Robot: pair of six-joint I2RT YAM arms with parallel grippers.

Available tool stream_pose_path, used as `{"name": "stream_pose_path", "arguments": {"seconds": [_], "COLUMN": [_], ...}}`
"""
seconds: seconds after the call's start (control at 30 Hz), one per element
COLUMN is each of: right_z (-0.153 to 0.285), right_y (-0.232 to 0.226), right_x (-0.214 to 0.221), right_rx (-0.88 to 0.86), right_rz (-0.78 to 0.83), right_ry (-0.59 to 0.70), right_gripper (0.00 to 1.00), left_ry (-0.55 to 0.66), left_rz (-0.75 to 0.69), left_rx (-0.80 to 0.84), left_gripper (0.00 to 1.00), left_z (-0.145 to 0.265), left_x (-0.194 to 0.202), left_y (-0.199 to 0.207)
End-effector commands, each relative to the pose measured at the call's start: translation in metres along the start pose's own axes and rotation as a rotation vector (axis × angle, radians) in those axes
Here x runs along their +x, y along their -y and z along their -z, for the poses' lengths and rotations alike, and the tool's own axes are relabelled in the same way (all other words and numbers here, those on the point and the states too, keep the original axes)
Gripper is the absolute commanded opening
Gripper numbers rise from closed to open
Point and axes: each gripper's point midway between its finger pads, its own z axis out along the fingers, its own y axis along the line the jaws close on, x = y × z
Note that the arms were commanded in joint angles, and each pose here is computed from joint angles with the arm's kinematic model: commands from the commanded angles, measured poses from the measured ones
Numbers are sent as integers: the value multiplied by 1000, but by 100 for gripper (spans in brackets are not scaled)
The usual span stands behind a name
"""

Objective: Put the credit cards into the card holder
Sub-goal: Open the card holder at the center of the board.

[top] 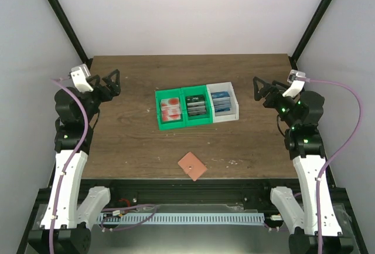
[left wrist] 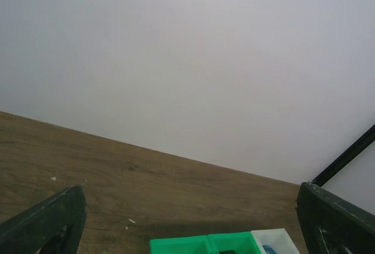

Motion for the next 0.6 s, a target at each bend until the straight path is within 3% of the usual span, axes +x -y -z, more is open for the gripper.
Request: {"name": "stream_pose_path", "arguments": {"seconds": [0.0,0.13,0.27,0.43,0.57], "right_z": [9,6,4,0,-6], "right_y": [-19,-31,-49,-57,-63], "right_x": [-24,-14,6,37,73], "right_rx": [-67,-148,-288,-415,-470], "right_rz": [-23,-25,-18,-89,-157], "right_ry": [57,-7,-93,-224,-333], "right_gripper": [99,100,100,100,100], "left_ry": [8,-13,-78,-237,-411], "left_rz": [19,29,-3,60,161], "left_rx": [9,19,163,492,599], "left_gripper": [100,100,100,98,95], "left_z": [5,6,5,11,11], "left_x": [-7,-3,16,66,121], "left_y": [8,11,36,85,106]}}
